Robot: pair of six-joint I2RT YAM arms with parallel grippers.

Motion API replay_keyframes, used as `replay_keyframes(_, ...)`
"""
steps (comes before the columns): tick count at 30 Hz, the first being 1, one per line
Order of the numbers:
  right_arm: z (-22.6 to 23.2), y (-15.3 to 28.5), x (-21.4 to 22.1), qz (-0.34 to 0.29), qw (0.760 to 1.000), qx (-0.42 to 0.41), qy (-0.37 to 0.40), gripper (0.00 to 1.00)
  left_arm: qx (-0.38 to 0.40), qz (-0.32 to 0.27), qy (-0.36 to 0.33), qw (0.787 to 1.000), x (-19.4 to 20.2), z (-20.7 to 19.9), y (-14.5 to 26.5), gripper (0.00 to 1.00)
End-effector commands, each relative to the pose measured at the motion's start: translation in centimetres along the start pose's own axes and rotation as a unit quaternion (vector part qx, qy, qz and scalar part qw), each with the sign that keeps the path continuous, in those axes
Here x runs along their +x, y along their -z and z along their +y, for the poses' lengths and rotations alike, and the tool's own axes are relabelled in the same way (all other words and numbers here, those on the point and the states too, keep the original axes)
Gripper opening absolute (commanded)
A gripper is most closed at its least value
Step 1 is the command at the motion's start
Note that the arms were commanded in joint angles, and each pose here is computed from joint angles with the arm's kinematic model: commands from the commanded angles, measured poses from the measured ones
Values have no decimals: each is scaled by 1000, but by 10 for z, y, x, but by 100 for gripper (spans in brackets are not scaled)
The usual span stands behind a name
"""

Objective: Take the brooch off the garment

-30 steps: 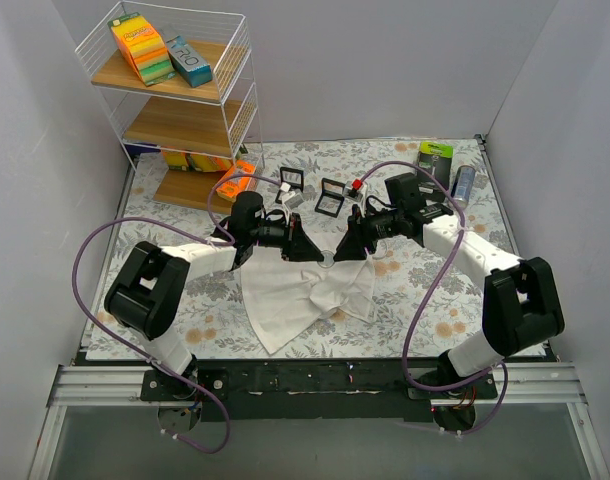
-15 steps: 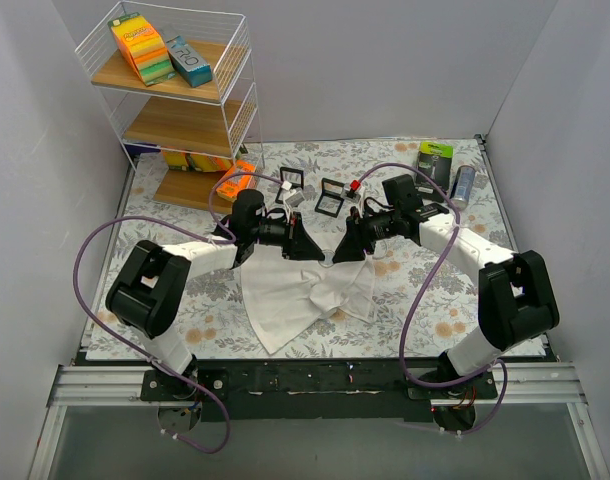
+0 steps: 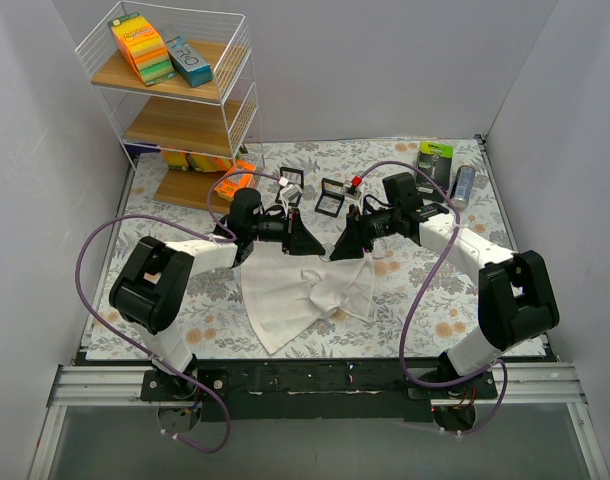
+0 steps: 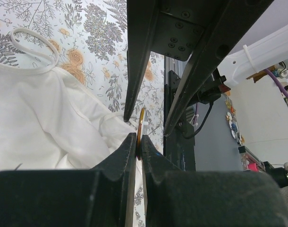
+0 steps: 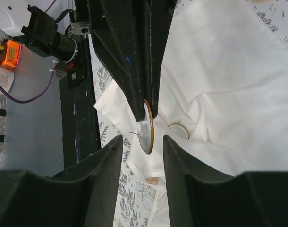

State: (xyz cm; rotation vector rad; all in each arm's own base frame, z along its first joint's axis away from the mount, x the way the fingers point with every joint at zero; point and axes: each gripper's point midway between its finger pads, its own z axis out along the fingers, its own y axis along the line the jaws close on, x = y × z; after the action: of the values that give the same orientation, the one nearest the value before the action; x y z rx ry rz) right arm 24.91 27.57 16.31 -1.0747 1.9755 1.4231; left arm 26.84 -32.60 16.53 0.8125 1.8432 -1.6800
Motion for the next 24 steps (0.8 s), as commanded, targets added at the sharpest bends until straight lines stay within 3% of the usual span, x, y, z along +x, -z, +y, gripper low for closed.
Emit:
replay_keyframes(1, -3, -1, -14, -16, 1000, -1, 7, 46, 6, -9, -9, 1000, -6, -4, 2, 0)
replay_keyframes(14, -7, -3, -13, -19, 1000, -1, -4, 34, 10, -12, -2, 1000, -7, -6, 3, 0)
replay_keyframes(24, -13, -5, -15, -22, 1000, 9, -13, 34, 14, -13, -6, 1000, -9, -8, 3, 0)
